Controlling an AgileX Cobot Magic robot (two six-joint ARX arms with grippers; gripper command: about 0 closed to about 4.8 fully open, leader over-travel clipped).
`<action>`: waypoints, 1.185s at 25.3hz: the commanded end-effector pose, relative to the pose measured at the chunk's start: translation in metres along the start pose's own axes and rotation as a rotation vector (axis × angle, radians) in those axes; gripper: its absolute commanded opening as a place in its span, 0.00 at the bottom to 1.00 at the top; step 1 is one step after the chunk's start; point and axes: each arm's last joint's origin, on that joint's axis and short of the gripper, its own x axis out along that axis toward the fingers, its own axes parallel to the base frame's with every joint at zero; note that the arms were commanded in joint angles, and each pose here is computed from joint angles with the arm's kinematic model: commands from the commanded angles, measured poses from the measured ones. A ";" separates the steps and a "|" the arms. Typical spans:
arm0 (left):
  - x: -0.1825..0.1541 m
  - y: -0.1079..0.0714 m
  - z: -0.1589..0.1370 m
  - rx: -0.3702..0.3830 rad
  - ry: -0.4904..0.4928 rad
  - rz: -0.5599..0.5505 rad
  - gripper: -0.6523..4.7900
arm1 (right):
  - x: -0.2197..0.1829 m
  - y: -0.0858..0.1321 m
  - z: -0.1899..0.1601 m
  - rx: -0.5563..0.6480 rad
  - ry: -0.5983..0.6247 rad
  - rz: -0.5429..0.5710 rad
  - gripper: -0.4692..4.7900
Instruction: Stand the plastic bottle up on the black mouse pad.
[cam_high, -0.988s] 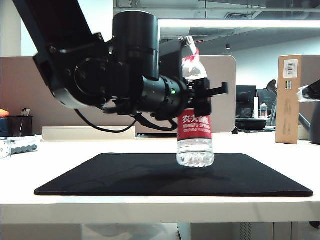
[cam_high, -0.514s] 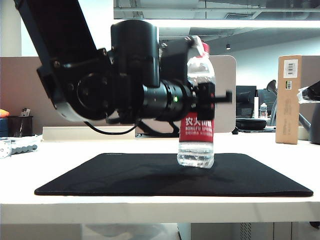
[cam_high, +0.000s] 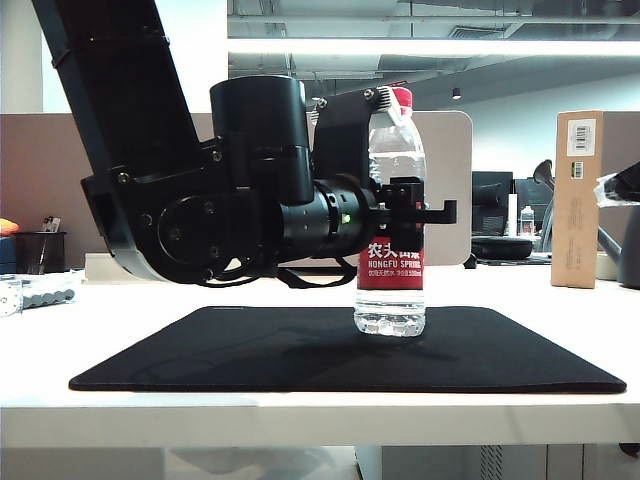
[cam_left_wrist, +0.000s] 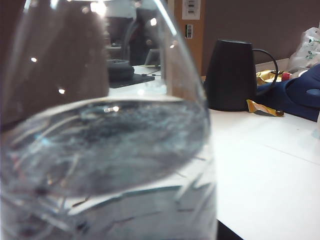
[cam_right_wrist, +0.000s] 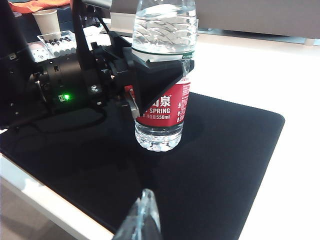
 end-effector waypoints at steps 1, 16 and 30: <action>0.002 -0.001 0.007 -0.008 -0.033 -0.030 0.14 | 0.000 0.000 0.000 0.003 -0.011 0.000 0.09; 0.001 -0.001 0.011 -0.011 -0.071 -0.029 0.92 | 0.000 0.000 0.000 0.003 -0.011 0.000 0.09; -0.008 0.010 0.104 0.040 -0.086 -0.051 0.92 | 0.000 0.000 0.000 0.003 -0.011 0.000 0.09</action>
